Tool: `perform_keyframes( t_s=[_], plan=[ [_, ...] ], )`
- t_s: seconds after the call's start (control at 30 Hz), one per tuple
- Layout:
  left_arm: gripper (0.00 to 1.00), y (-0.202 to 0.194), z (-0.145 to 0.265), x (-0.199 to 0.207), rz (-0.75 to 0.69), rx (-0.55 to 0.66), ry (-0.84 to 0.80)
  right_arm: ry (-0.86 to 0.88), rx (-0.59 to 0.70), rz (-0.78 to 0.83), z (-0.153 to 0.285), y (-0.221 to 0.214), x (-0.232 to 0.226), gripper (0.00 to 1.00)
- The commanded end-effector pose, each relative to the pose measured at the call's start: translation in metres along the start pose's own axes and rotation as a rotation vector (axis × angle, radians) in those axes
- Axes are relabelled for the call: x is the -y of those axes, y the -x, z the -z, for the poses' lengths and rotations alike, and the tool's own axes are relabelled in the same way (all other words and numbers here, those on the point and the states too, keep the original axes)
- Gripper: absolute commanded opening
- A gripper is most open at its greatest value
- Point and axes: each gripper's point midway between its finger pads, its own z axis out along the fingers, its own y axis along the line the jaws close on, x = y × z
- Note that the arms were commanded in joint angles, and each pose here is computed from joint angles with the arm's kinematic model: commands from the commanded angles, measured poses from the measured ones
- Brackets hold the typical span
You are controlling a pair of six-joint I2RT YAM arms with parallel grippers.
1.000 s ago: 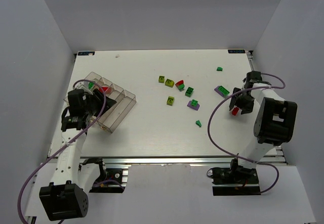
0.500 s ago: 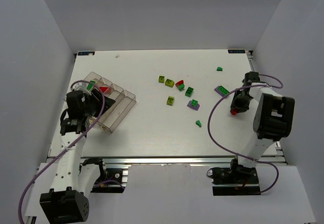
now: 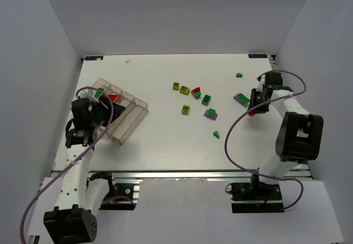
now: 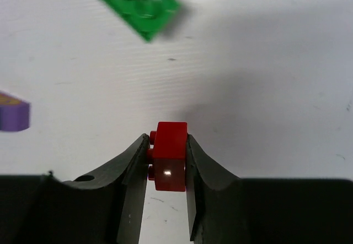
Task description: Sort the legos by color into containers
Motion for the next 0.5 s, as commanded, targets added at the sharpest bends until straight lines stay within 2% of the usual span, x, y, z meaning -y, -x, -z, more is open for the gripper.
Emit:
perform_keyframes(
  t_s=[0.0, 0.1, 0.23, 0.33, 0.47],
  plan=[
    [0.64, 0.021, 0.011, 0.022, -0.025, 0.077, -0.067, 0.132, 0.150, 0.225, 0.026, 0.039, -0.047, 0.00],
    [0.65, 0.024, 0.012, 0.024, -0.027, 0.093, -0.073, 0.242, 0.206, 0.451, 0.037, 0.043, -0.103, 0.00],
    [0.67, 0.025, 0.009, 0.024, -0.018, 0.094, -0.074, 0.473, 0.312, 0.699, 0.061, 0.046, -0.167, 0.00],
    [0.67, 0.034, 0.013, 0.030, -0.026, 0.112, -0.071, 0.674, 0.336, 0.847, 0.085, 0.046, -0.218, 0.00],
    [0.68, 0.040, 0.022, 0.030, -0.032, 0.141, -0.043, 0.775, 0.372, 0.963, 0.097, 0.049, -0.281, 0.00]
  ],
)
